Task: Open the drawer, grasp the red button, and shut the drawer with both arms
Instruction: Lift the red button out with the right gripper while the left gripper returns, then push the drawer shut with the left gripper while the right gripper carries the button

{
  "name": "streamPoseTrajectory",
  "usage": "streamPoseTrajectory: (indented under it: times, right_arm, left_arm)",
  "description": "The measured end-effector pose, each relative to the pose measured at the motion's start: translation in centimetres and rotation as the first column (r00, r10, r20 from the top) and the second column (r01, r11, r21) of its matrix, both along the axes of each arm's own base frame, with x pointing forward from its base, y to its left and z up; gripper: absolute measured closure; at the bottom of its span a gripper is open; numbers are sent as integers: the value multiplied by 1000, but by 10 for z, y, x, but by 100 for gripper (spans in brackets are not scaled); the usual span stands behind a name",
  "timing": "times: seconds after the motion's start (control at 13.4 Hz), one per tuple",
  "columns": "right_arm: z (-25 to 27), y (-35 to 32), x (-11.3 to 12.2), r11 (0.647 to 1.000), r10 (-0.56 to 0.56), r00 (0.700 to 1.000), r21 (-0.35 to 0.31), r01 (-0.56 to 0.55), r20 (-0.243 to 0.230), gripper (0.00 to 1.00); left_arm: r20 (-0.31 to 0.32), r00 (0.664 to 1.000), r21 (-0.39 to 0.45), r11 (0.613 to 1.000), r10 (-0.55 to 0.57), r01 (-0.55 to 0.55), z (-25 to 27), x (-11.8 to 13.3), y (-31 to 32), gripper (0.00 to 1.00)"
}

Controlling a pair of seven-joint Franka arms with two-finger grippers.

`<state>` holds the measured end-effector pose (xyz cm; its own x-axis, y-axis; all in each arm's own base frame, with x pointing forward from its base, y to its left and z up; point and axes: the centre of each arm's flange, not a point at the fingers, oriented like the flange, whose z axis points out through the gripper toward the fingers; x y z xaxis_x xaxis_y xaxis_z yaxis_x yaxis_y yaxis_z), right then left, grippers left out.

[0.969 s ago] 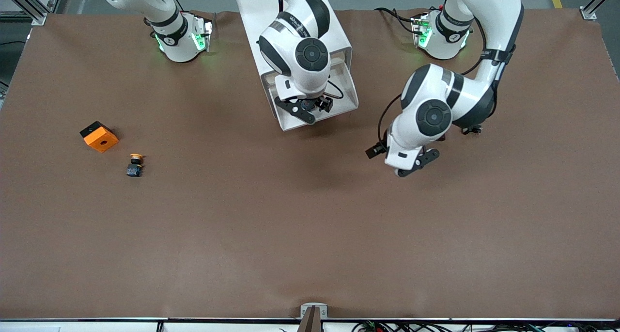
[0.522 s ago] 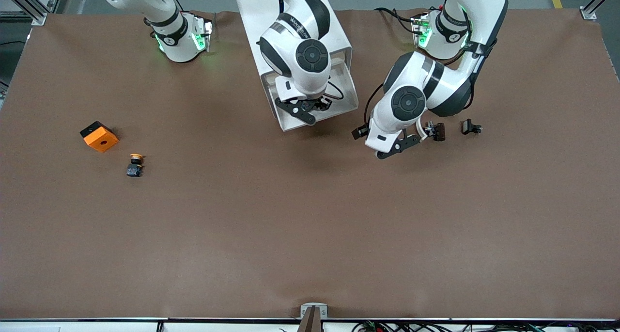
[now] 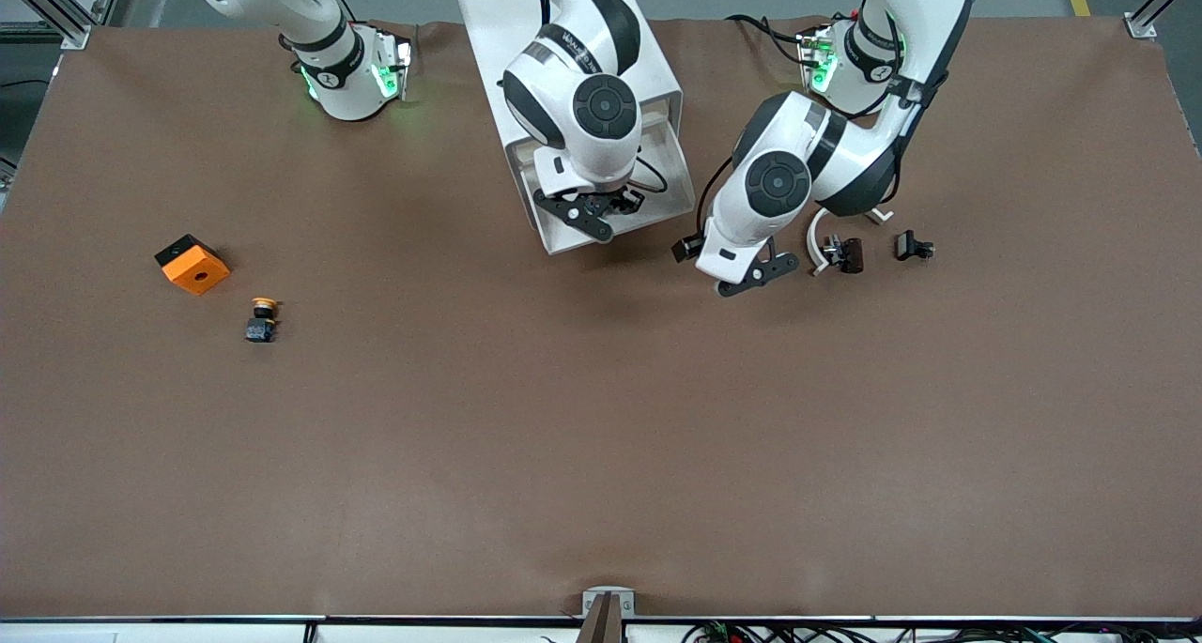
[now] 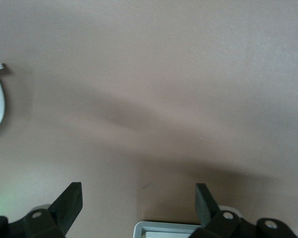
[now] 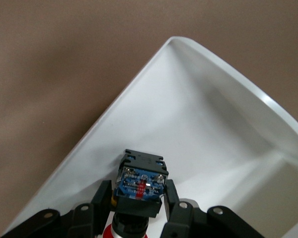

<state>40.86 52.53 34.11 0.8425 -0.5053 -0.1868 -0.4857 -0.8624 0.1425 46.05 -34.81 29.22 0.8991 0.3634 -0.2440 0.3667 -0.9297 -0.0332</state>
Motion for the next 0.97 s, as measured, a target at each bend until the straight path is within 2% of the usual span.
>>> streamPoseTrajectory:
  times: [0.3,0.6,0.82,0.97]
  right_arm:
    - [30,-17,27,999,-31,999,-19,31,-29,52]
    - [76,-54,67,998,-58,994,-2,58,-95,52]
    - [103,-102,101,998,32,988,49,-25,-151,52]
    - [121,-141,121,986,143,977,109,-127,-156,52]
  left_arm:
    - [35,999,-25,999,-20,21,-10,-14,-12,0]
    - [34,998,-32,998,-47,48,-20,-33,-24,0]
    - [30,999,-38,998,-45,46,-17,-49,-43,0]
    - [23,999,-40,998,-40,41,-15,-63,-57,0]
